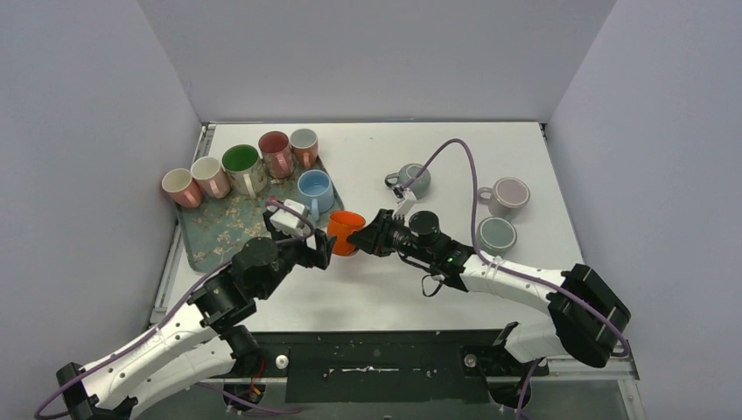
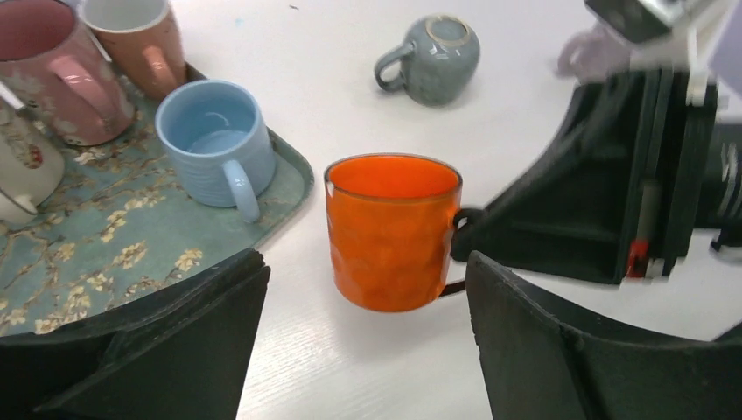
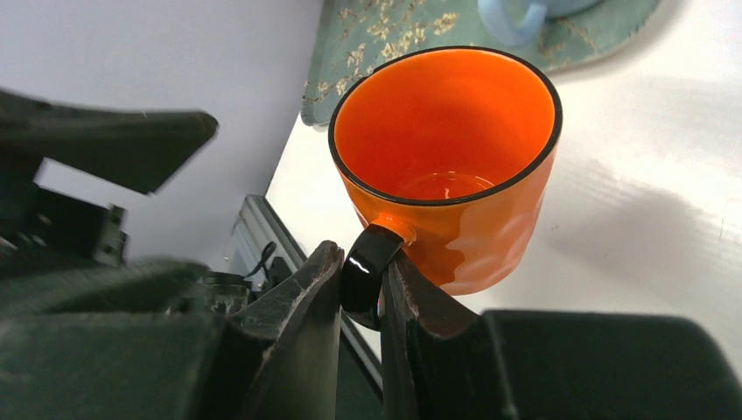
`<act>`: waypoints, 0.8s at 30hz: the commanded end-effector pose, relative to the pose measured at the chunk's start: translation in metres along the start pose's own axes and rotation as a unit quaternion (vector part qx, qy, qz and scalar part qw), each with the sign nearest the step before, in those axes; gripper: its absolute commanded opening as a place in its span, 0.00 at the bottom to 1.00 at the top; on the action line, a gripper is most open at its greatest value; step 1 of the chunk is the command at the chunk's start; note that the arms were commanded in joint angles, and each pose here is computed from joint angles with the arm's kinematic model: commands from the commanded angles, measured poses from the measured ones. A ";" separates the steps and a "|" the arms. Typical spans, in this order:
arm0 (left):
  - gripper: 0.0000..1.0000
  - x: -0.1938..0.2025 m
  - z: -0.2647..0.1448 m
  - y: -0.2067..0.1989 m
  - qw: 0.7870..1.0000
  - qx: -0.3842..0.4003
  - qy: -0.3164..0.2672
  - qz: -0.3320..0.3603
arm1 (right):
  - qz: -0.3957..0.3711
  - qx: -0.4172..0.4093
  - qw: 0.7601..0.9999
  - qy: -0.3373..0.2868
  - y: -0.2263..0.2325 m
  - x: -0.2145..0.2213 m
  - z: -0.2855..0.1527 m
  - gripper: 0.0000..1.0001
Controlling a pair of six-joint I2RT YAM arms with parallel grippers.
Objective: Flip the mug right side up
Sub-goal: Turn over the cup at the center of the board, then place the cup on the tray.
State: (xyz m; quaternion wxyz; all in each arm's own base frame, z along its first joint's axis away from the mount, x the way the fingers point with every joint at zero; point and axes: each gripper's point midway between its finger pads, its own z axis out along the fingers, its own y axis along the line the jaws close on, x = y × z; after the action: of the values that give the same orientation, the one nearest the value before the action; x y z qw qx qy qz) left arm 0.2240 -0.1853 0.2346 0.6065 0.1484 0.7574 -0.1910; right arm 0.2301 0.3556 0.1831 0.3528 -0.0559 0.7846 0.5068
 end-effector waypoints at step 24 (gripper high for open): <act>0.97 -0.207 -0.107 0.015 0.976 -0.008 -0.111 -0.189 | -0.346 -0.204 0.903 -0.151 0.107 -0.022 0.118 0.00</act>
State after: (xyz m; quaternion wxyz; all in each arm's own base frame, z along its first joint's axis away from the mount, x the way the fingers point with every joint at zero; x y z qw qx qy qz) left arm 0.2005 -0.1328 0.4300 0.6281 -0.0085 0.7255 -0.2811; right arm 0.2458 0.4754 0.1554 0.4828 -0.3137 0.6694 0.4694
